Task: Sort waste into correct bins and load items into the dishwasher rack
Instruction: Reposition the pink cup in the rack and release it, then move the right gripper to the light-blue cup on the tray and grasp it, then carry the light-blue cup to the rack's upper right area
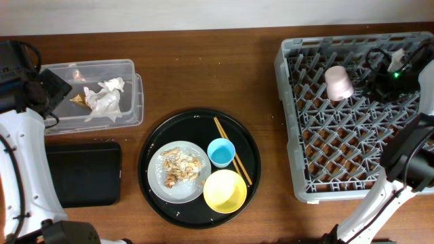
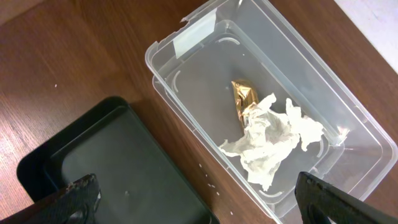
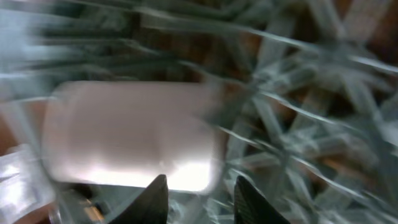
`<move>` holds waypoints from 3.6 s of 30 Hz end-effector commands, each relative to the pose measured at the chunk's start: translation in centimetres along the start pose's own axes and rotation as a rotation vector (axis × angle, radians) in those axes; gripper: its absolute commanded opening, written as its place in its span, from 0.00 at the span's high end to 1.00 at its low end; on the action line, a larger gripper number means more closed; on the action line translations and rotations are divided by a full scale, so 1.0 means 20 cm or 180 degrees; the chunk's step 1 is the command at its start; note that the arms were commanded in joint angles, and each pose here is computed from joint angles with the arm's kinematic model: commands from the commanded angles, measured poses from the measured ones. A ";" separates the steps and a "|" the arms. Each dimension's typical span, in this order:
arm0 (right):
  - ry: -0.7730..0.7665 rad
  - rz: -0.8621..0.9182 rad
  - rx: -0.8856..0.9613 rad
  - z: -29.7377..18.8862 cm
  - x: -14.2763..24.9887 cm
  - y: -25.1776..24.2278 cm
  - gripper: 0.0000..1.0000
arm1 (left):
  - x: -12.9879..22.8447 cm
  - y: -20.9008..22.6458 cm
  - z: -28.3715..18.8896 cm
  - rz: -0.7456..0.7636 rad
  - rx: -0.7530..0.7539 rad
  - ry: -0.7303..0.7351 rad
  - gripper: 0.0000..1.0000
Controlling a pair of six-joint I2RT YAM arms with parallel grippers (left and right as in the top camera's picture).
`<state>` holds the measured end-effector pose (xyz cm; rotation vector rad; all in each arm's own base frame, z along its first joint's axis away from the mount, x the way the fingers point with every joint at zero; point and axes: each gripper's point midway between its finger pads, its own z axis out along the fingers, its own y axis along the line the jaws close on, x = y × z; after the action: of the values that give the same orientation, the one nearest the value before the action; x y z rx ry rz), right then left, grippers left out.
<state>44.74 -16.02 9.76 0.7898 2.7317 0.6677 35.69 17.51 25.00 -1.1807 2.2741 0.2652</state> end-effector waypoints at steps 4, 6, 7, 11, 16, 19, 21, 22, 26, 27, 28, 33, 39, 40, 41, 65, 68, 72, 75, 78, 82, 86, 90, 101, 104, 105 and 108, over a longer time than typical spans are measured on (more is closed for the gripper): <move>-0.0629 0.0223 0.0861 -0.41 -0.10 -0.01 0.64 | -0.03 0.01 -0.03 -0.0052 0.0010 -0.0075 0.01; -0.0765 0.0131 0.0829 -0.49 -0.09 0.07 0.64 | -0.03 0.01 -0.03 -0.0052 0.0010 -0.0075 0.01; -0.0813 0.0086 0.0814 -0.52 -0.09 0.11 0.64 | -0.03 0.01 -0.03 -0.0052 0.0010 -0.0075 0.01; -0.0909 -0.0247 0.0754 -0.57 -0.05 0.29 0.64 | -0.03 0.01 -0.03 -0.0052 0.0010 -0.0075 0.01; -0.0579 -0.0883 0.0843 -0.34 0.01 0.43 0.92 | -0.03 0.01 -0.03 -0.0052 0.0009 -0.0076 0.01; -0.0355 -0.0912 0.0911 -0.17 0.02 0.42 0.96 | -0.03 0.01 -0.03 -0.0052 0.0010 -0.0075 0.01; -0.0210 -0.0893 0.0936 -0.07 0.03 0.39 0.96 | -0.03 0.01 -0.03 -0.0052 0.0010 -0.0075 0.01; -0.0124 -0.0873 0.0952 -0.01 0.03 0.36 0.96 | -0.03 0.01 -0.03 -0.0052 0.0009 -0.0076 0.01; -0.0027 -0.0859 0.0970 0.10 0.01 0.31 0.96 | -0.03 0.01 -0.03 -0.0052 0.0009 -0.0076 0.01; -0.0035 -0.0873 0.0971 0.10 0.01 0.31 0.96 | -0.03 0.01 -0.03 -0.0052 0.0009 -0.0076 0.01; -0.0059 -0.0882 0.0968 0.11 0.00 0.31 0.96 | -0.03 0.01 -0.03 -0.0052 0.0009 -0.0076 0.01; -0.0156 -0.0751 0.1264 0.08 -0.03 0.24 0.96 | -0.03 0.01 -0.03 -0.0052 0.0010 -0.0075 0.01; -0.0327 -0.0540 0.1656 -0.05 -0.04 0.17 0.96 | -0.03 0.01 -0.03 -0.0052 0.0009 -0.0076 0.01; -0.0400 -0.0525 0.1637 -0.09 -0.05 0.19 0.96 | -0.03 0.01 -0.03 -0.0052 0.0009 -0.0076 0.01; -0.0467 -0.0499 0.1621 -0.13 -0.05 0.21 0.96 | -0.03 0.01 -0.03 -0.0052 0.0010 -0.0075 0.01; 0.1075 -0.2851 -0.0417 -0.17 1.30 1.46 0.17 | -0.03 0.01 -0.03 -0.0052 0.0010 -0.0075 0.01; 0.1341 -0.3176 -0.0323 -0.11 1.53 1.51 0.16 | -0.03 0.01 -0.03 -0.0052 0.0009 -0.0076 0.01; 0.1417 -0.3678 0.0064 0.00 1.78 1.54 0.02 | -0.03 0.01 -0.03 -0.0052 0.0010 -0.0075 0.01; 0.1298 -0.3646 0.0366 0.10 1.85 1.53 0.11 | -0.03 0.01 -0.03 -0.0052 0.0009 -0.0076 0.01; 0.1322 -0.3652 0.0358 0.21 1.96 1.54 0.25 | -0.03 0.01 -0.03 -0.0052 0.0010 -0.0075 0.01; 0.1359 -0.3668 0.0359 0.37 2.06 1.50 0.39 | -0.03 0.01 -0.03 -0.0052 0.0010 -0.0075 0.01; 0.1334 -0.3603 0.0413 0.48 2.08 1.45 0.46 | -0.03 0.01 -0.03 -0.0052 0.0009 -0.0076 0.01; 0.1076 -0.3513 0.0816 0.55 1.99 1.35 0.48 | -0.03 0.01 -0.03 -0.0052 0.0009 -0.0076 0.00; 0.1078 -0.3286 0.0908 0.68 2.01 1.23 0.55 | -0.03 0.01 -0.03 -0.0052 0.0010 -0.0075 0.01; 0.1075 -0.3285 0.0895 0.68 2.01 1.23 0.60 | -0.03 0.01 -0.03 -0.0052 0.0010 -0.0075 0.01; 0.1069 -0.3287 0.0887 0.68 2.01 1.24 0.64 | -0.03 0.01 -0.03 -0.0052 0.0010 -0.0075 0.01; 0.1032 -0.3292 0.0847 0.67 2.00 1.27 0.70 | -0.03 0.01 -0.03 -0.0052 0.0009 -0.0076 0.01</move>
<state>26.92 29.55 6.57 -0.7831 2.9972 0.1916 35.70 17.51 25.01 -1.1805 2.2738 0.2646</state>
